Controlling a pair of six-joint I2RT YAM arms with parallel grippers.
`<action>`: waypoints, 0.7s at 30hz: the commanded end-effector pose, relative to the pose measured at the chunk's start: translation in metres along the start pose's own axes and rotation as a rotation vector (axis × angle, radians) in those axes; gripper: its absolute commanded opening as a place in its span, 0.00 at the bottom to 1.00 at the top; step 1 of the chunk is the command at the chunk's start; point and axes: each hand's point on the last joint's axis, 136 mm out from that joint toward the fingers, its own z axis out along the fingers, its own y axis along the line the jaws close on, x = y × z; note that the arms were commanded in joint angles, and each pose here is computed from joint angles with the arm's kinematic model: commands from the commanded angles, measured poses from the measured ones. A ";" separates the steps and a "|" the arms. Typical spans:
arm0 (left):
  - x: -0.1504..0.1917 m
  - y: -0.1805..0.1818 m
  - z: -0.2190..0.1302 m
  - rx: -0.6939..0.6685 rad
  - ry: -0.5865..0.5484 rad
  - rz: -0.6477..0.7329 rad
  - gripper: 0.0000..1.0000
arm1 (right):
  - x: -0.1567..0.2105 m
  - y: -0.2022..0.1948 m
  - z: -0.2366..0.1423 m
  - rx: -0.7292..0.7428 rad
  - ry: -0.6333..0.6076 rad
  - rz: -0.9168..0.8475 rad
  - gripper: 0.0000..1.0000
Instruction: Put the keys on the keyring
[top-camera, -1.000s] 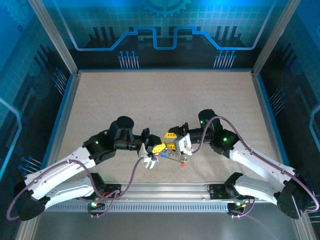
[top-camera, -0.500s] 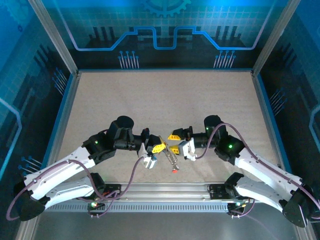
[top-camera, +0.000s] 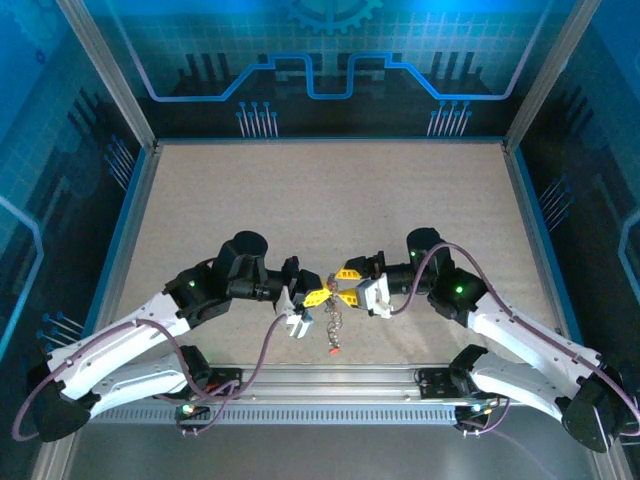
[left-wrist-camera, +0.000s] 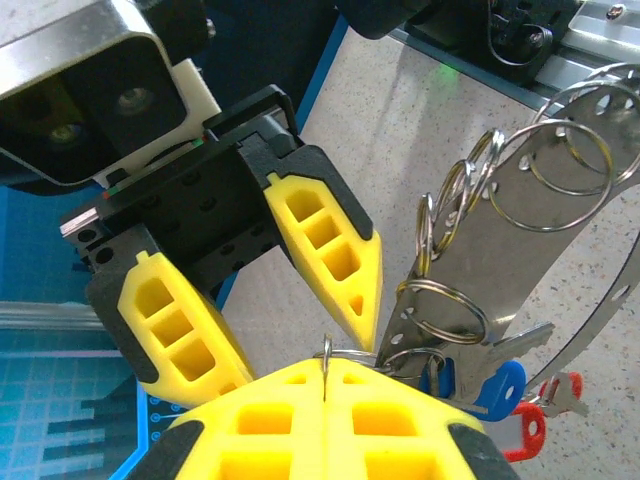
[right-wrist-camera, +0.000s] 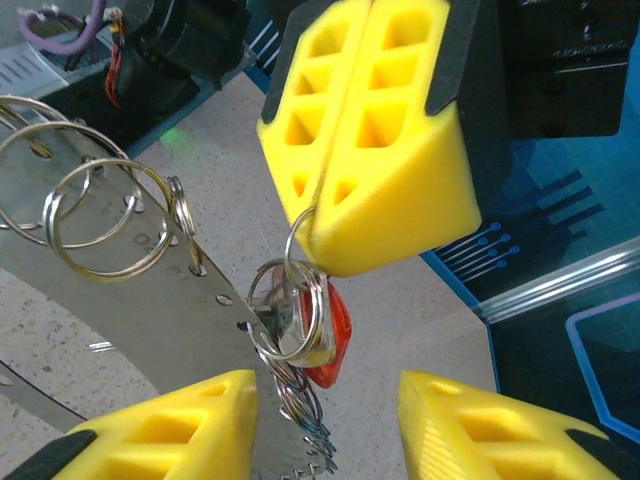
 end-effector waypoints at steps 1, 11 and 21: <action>-0.017 0.017 -0.007 -0.028 -0.070 0.052 0.00 | -0.019 -0.003 -0.003 -0.047 -0.080 0.010 0.42; -0.020 0.017 -0.007 -0.023 -0.085 0.055 0.00 | -0.018 0.004 0.002 -0.120 -0.087 0.043 0.37; -0.025 0.016 -0.009 -0.015 -0.114 0.055 0.00 | -0.006 0.006 0.000 -0.117 -0.014 0.032 0.47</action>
